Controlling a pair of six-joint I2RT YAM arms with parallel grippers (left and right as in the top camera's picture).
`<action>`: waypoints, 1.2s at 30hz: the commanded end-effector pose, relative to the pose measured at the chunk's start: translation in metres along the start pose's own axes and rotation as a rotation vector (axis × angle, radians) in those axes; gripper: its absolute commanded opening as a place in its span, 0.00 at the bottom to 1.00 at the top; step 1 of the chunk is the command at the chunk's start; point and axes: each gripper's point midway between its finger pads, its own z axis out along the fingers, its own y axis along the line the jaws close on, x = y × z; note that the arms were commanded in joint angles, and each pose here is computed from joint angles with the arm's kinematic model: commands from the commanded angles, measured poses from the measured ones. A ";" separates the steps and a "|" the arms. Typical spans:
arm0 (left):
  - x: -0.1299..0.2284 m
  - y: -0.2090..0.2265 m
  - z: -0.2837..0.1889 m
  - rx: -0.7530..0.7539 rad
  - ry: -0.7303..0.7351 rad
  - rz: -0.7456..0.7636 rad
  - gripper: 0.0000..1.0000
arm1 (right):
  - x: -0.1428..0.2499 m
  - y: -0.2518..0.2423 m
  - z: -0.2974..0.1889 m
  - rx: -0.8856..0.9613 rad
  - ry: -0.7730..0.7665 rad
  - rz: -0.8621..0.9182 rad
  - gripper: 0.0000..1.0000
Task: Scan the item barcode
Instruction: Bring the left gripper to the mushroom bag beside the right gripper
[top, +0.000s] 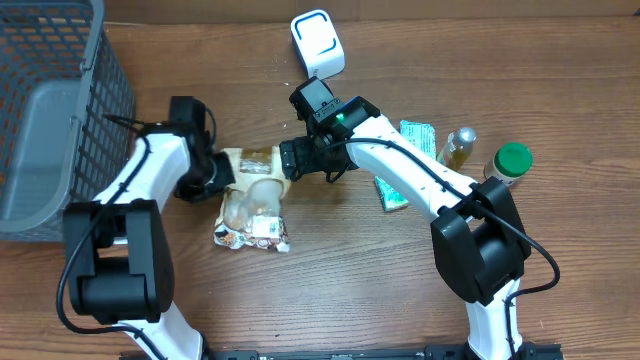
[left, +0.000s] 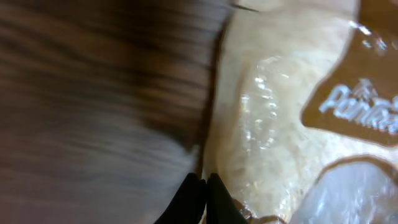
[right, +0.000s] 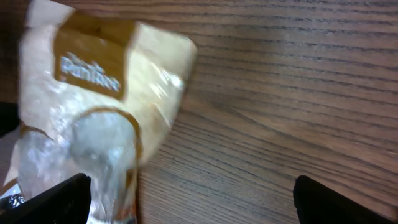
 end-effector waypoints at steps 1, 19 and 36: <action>0.011 -0.026 0.007 0.066 0.028 0.053 0.04 | -0.004 -0.001 -0.009 0.012 -0.030 -0.006 1.00; -0.005 -0.076 -0.042 0.117 -0.007 0.186 0.04 | -0.002 -0.002 -0.008 0.017 -0.020 -0.004 1.00; 0.078 -0.037 -0.048 -0.016 0.341 0.123 0.04 | -0.003 -0.001 -0.009 0.014 -0.027 -0.005 1.00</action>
